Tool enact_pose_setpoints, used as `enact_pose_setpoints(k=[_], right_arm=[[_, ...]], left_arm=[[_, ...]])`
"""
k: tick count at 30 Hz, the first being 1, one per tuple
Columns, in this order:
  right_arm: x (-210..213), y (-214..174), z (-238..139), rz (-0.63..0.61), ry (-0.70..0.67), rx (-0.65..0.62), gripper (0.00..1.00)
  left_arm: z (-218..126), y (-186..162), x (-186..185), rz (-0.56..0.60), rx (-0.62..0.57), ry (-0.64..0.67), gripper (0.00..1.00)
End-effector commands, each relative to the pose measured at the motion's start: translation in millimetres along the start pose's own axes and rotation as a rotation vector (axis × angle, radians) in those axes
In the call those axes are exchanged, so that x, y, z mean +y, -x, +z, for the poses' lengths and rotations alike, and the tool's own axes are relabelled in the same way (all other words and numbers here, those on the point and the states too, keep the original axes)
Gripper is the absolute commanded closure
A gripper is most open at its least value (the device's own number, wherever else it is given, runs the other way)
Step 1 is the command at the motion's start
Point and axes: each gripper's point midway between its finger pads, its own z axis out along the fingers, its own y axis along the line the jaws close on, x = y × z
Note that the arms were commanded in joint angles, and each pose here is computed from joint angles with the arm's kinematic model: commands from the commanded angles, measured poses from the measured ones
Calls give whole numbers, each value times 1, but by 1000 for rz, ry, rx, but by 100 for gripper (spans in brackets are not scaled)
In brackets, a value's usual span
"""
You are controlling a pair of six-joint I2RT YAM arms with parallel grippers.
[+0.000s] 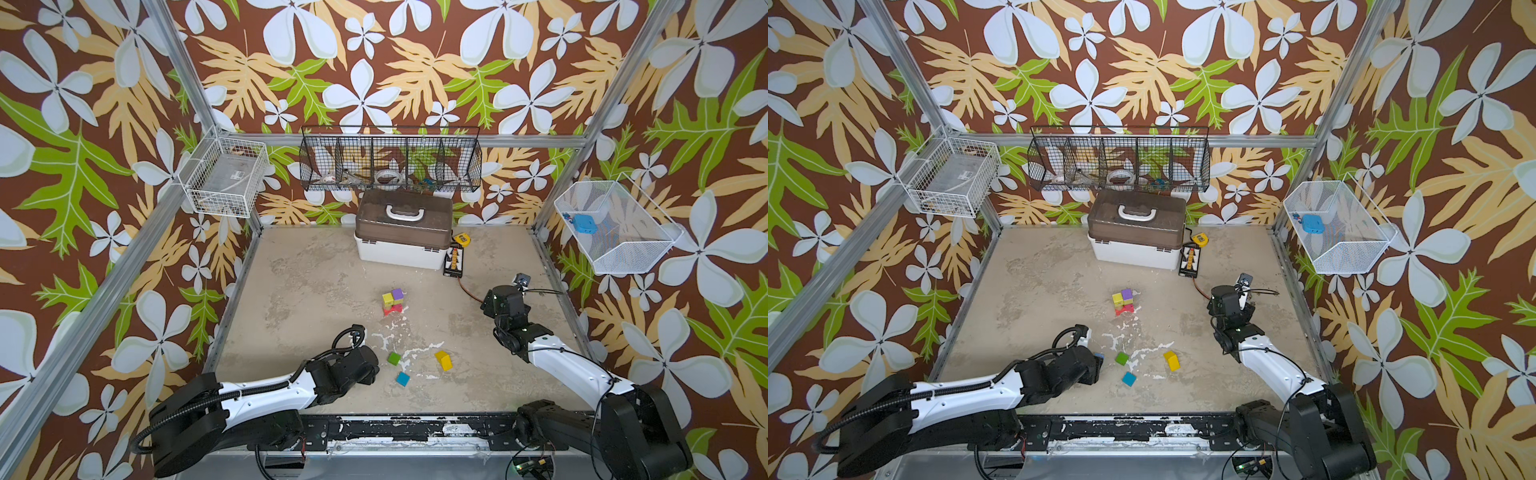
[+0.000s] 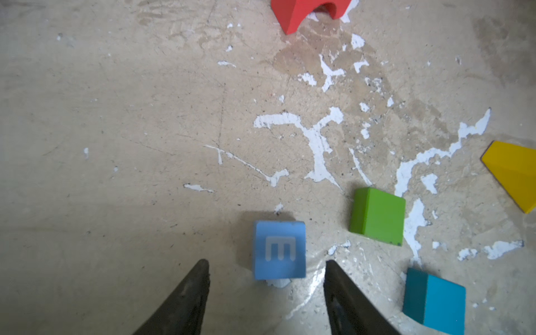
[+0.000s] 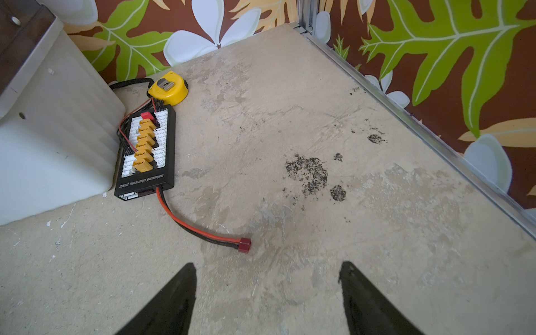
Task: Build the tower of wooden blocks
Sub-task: 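Lower the left gripper over the blue E cube nearest the robot, then close the left gripper on the blue E cube and lift it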
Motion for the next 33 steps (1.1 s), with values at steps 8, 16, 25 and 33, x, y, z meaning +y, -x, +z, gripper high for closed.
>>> enact_pose_setpoints(k=[8,16,25,33], right_arm=[[4,2,2,-5,8,2,23],[5,1,2,-9,12,6,23],[5,1,1,-7,18,2,23],[6,1,2,-8,22,3,22]], left_arm=[[9,2,-3,55,2,73,42],[11,2,-1,91,16,119,43],[15,4,3,128,25,183,51],[24,-1,-3,155,62,177,56]])
